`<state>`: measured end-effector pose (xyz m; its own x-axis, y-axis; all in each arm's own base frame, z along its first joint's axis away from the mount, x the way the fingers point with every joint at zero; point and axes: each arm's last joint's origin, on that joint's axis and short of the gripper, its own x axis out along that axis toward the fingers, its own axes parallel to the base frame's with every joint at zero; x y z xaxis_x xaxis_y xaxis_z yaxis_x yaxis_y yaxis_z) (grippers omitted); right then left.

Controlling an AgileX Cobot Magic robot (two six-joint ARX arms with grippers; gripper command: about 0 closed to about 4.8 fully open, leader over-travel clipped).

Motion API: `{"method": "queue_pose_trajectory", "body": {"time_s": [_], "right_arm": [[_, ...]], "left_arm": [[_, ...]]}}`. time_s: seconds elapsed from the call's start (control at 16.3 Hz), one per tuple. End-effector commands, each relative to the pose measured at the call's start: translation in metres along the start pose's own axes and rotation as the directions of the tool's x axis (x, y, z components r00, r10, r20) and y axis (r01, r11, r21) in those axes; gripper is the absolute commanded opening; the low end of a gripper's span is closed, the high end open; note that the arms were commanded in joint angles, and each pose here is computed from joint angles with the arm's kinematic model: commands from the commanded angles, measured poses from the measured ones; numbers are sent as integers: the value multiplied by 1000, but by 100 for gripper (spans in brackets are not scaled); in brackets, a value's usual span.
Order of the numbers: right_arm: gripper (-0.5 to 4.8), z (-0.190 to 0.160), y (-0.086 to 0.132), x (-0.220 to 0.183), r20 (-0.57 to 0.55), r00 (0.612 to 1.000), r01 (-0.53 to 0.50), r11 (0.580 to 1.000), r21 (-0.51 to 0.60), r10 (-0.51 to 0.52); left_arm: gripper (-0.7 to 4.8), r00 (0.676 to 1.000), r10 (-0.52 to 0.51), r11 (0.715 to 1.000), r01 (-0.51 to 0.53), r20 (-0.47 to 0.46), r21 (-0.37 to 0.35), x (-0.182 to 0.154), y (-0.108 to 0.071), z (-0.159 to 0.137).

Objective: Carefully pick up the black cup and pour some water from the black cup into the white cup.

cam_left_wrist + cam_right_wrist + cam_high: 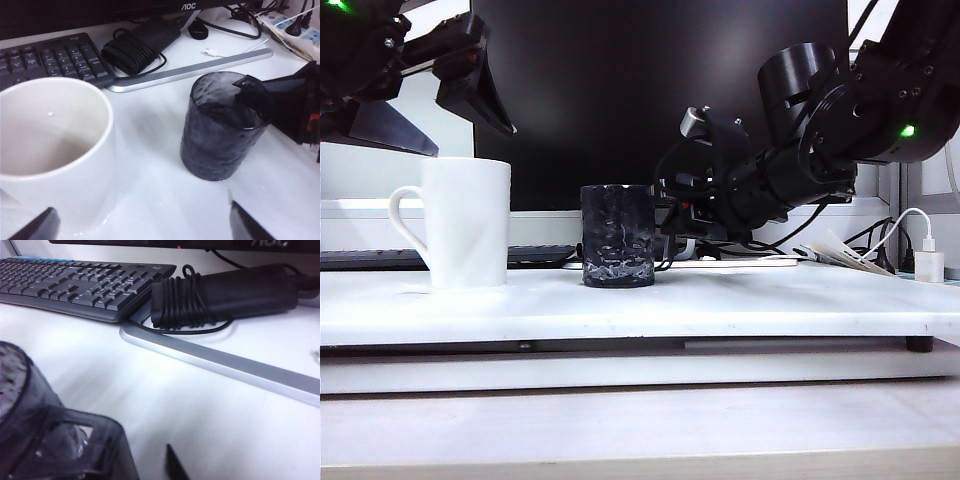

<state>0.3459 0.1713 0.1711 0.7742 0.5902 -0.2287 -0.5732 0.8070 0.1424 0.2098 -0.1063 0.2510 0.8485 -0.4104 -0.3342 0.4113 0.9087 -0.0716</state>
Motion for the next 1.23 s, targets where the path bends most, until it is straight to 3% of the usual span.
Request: {"method": "queue_pose_trajectory", "body": {"time_s": [0.06, 0.18, 0.55, 0.67, 0.8, 0.98, 1.23], "right_arm": [[52, 4, 1, 0, 28, 1000, 5, 1000, 1, -5], [-7, 4, 1, 0, 28, 1000, 5, 1000, 1, -5], [-7, 27, 6, -13, 73, 997, -12, 1000, -8, 12], [-7, 58, 13, -34, 107, 994, -14, 1000, -15, 16], [-6, 94, 21, -55, 112, 994, -11, 1000, -21, 13], [-7, 169, 33, -78, 136, 991, -10, 999, -50, 17], [-7, 219, 37, -73, 214, 977, 8, 998, -62, 5]], "left_arm": [[479, 1000, 2, 1000, -2, 8, 1, -1, 0, 1], [479, 1000, 3, 1000, -3, -2, 1, -1, 0, 0], [479, 997, 58, 998, -58, 50, -1, -6, 3, 7], [479, 992, 81, 997, -82, 92, 5, -15, 3, 14], [479, 986, 100, 991, -110, 137, 73, -22, 4, 25], [479, 981, 133, 990, -138, 141, 31, -29, 17, 46], [479, 991, 59, 998, -61, 123, 6, -29, 44, 50]]}}
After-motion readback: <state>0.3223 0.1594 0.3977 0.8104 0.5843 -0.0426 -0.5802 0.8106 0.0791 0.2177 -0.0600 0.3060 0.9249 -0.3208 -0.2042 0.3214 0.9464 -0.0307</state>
